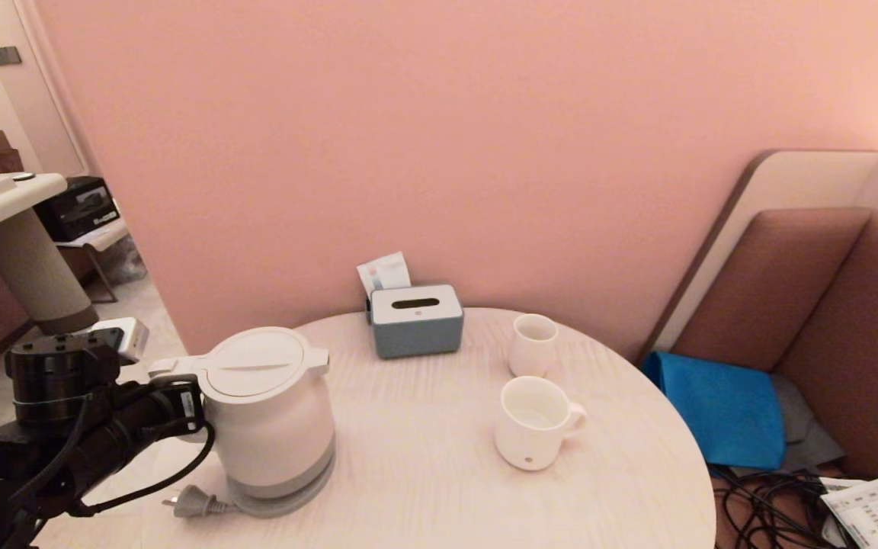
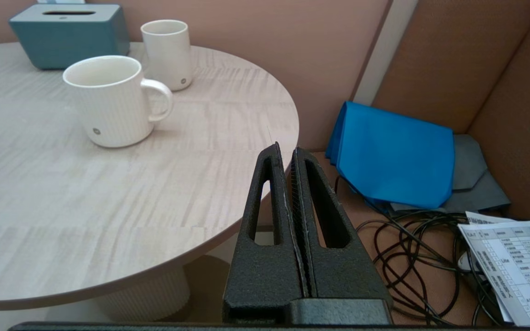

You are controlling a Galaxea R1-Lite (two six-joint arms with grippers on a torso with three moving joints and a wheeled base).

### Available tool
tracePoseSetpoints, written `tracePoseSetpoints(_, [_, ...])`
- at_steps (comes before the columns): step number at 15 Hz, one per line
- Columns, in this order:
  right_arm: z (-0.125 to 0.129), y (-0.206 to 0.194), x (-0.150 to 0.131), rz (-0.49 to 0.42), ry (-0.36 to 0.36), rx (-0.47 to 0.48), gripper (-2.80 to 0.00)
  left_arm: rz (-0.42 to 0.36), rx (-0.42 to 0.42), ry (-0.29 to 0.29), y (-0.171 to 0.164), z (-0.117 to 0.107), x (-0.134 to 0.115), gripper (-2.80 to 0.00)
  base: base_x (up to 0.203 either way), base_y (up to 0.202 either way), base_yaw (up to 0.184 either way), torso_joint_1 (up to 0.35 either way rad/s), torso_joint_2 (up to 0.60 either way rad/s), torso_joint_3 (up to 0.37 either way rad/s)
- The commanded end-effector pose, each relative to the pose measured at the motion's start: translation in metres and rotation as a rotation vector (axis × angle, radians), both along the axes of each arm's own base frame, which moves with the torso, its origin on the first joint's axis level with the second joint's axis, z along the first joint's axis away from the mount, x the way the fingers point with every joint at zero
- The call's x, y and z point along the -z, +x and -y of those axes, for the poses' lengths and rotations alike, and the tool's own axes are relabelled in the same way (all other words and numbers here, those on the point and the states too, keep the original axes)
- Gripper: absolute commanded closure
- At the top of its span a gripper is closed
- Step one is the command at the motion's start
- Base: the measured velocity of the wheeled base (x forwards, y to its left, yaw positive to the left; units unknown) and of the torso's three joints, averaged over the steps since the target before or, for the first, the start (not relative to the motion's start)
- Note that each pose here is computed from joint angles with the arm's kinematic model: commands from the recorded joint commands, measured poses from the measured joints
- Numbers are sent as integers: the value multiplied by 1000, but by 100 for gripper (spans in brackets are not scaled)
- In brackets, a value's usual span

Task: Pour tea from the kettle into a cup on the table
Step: Put down the kettle on the table

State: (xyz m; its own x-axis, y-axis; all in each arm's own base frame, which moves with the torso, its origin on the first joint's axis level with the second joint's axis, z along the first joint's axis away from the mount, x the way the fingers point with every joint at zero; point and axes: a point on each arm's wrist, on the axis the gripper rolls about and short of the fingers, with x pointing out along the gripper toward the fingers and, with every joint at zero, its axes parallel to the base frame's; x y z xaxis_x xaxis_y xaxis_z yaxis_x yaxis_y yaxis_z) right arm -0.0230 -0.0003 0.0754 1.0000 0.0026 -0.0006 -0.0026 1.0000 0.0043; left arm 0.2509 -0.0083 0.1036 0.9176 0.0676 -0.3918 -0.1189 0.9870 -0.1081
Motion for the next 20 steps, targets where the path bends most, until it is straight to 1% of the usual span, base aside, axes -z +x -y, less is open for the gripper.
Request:
tracePoseSetpoints(1, [0,0,0,-2,0,-1,0,-26,-1,3,0,0,6,0,0,0,0,0,0,0])
tracePoseSetpoints(4, [0,0,0,-2,0,-1,0,-47,2,3,-10,0,9,0,0,0,0,0,0,0])
tracePoseSetpoints(6, [0,0,0,-2,0,-1,0,-51,-17,3,-11,-5,10,0,0,0,0,0,0,0])
tracePoseSetpoints(13, [0,0,0,-2,0,-1,0,-25,-28,2,-15,-9,4,0,0,0,0,0,0,0])
tracePoseSetpoints(17, [0,0,0,-2,0,-1,0,-71,-15,3,-17,-8,14,0,0,0,0,0,0,0])
tracePoseSetpoints(20, [0,0,0,-2,0,-1,0,-54,-15,5,-17,-9,10,0,0,0,0,0,0,0])
